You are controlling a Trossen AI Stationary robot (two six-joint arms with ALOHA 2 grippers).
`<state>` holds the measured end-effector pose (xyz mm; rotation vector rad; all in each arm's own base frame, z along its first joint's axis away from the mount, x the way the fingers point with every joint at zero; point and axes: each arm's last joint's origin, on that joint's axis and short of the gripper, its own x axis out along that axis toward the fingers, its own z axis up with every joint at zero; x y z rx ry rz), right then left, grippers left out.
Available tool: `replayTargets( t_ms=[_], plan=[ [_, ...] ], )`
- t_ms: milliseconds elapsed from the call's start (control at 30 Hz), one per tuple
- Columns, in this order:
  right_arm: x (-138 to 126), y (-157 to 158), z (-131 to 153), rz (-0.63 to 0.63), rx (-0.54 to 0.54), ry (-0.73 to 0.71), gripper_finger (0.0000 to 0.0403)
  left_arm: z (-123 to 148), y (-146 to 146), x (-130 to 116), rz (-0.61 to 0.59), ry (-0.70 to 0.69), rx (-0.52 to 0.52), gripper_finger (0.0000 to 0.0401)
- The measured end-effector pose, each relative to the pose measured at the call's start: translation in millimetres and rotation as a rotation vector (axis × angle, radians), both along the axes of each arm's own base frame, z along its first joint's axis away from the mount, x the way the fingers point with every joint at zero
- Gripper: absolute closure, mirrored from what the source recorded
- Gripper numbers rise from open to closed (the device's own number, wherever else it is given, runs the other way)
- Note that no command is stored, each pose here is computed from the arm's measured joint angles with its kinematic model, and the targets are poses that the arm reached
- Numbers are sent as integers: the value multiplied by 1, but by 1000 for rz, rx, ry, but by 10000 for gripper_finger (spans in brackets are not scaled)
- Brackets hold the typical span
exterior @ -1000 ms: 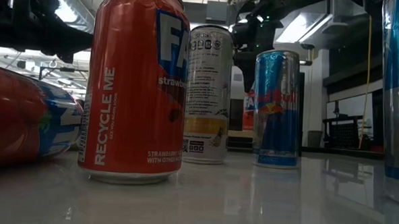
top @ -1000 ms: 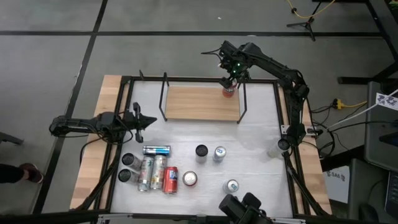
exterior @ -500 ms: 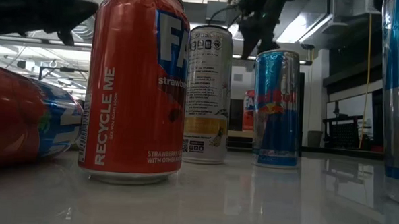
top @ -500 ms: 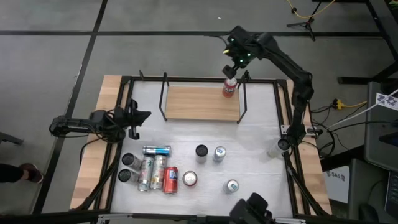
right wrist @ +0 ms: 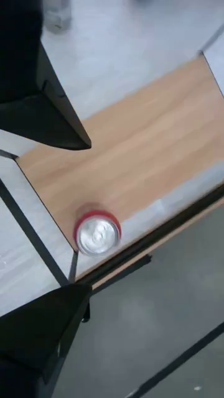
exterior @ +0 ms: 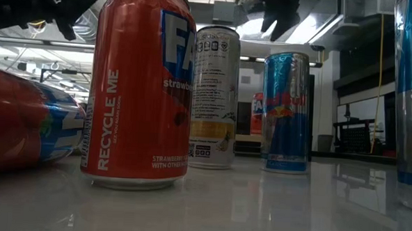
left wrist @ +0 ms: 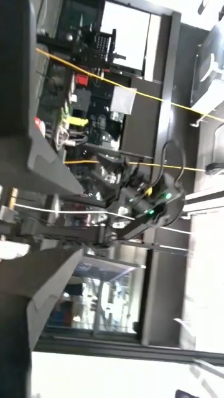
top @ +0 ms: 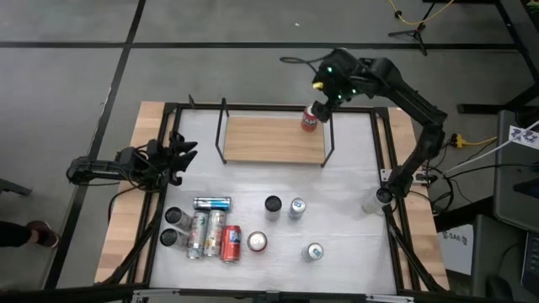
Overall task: Place canned beverage on shelf
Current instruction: Put the top left white yellow soda can on the shelf
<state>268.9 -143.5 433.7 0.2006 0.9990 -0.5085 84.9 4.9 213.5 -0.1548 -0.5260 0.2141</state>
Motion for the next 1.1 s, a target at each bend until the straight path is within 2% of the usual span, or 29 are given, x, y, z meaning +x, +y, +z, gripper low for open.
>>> replayTargets(
  t_ms=[200,467,700,900,1100],
  plan=[
    [-7,26,-1,10,-22,15,40,11,0,4,-6,-33,-2,205],
    [-17,38,-7,-25,-36,22,40,50,-1,33,-7,78,5,193],
    [-25,42,-16,-31,-9,53,40,90,-3,84,-18,246,16,193],
    [-45,49,-15,-31,-15,40,40,126,-3,136,-108,454,50,193],
    [-64,57,-16,-32,-37,-20,40,143,5,185,-252,616,77,193]
  ],
)
